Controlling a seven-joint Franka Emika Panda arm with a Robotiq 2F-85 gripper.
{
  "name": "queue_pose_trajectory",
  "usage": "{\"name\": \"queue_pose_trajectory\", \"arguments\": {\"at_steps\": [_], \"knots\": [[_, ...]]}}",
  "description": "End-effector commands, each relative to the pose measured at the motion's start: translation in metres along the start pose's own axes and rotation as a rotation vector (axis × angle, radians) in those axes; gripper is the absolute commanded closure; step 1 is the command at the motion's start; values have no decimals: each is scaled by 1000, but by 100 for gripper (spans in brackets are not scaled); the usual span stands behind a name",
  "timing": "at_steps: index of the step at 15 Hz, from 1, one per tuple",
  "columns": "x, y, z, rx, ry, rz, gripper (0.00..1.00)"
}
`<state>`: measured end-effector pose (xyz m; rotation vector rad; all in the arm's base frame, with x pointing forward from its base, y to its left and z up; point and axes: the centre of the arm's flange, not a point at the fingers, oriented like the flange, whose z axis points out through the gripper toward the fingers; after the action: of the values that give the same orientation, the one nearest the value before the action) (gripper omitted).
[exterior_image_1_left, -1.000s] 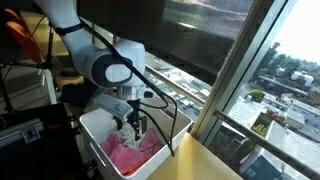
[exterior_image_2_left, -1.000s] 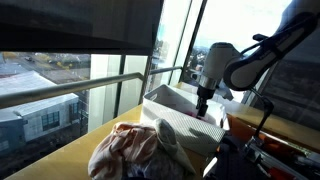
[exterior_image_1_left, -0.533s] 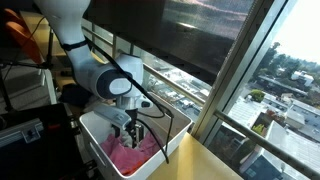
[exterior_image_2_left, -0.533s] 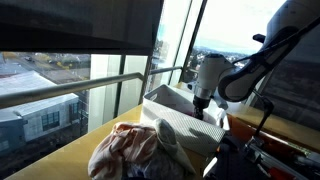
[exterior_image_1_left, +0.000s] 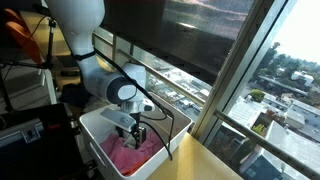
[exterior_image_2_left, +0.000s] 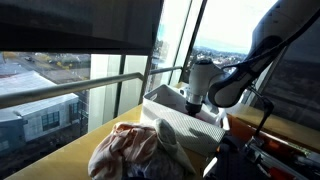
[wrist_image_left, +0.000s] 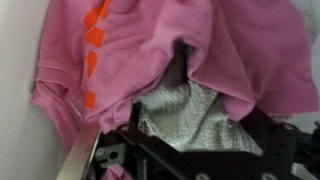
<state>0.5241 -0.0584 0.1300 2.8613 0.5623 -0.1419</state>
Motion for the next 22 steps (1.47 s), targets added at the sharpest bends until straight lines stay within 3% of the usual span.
{"name": "queue_pose_trajectory", "arguments": {"at_steps": [1, 3, 4, 5, 15, 22], "knots": [[14, 25, 27, -15, -31, 21, 0], [21, 30, 33, -6, -47, 30, 0], [25, 30, 34, -3, -51, 32, 7], [29, 28, 32, 4, -58, 27, 26], [46, 22, 3, 15, -116, -19, 98], [34, 35, -32, -2, -109, -10, 96]]}}
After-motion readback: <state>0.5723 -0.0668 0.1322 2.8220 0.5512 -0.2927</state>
